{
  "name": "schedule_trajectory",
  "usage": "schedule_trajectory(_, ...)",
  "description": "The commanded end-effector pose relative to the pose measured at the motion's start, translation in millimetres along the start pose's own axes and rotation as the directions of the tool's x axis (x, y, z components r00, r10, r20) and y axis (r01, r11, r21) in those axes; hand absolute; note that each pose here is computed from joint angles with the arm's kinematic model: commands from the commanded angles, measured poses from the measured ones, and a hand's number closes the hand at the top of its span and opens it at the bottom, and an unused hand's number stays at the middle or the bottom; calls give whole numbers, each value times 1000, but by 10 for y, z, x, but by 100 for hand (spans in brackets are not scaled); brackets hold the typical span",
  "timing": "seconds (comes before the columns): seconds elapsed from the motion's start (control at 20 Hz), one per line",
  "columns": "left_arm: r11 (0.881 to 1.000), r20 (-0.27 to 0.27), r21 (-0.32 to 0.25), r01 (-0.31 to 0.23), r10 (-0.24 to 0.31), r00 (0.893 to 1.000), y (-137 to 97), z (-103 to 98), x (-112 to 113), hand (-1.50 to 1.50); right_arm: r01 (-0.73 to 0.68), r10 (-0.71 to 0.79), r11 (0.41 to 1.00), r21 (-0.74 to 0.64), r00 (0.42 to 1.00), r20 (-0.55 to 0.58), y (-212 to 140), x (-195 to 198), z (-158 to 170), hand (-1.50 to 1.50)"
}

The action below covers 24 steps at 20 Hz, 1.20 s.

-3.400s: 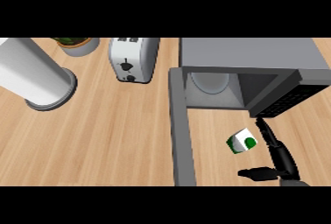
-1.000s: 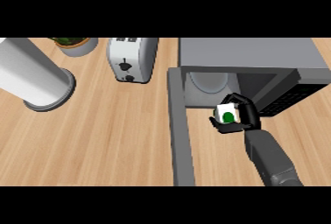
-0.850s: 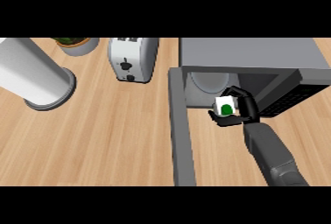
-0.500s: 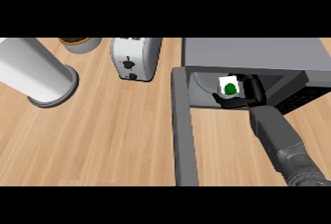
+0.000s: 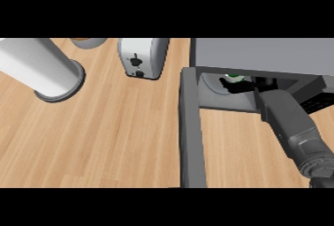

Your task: Pick up the milk, place it into the microwave and close the microwave

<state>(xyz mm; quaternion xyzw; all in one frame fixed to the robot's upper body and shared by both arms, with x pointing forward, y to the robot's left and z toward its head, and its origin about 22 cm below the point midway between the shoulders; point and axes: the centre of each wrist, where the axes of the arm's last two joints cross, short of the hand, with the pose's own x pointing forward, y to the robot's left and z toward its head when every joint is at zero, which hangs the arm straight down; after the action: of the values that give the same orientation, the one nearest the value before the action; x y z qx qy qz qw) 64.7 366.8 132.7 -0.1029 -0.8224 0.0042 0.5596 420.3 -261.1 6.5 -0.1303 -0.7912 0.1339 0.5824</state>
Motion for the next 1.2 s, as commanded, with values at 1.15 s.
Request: schedule_trajectory(1.15,997,18,-74,3,-2,1000,107,-273,21,-150,-213,201,947,-241,977,-74,-483,170,-207,150)
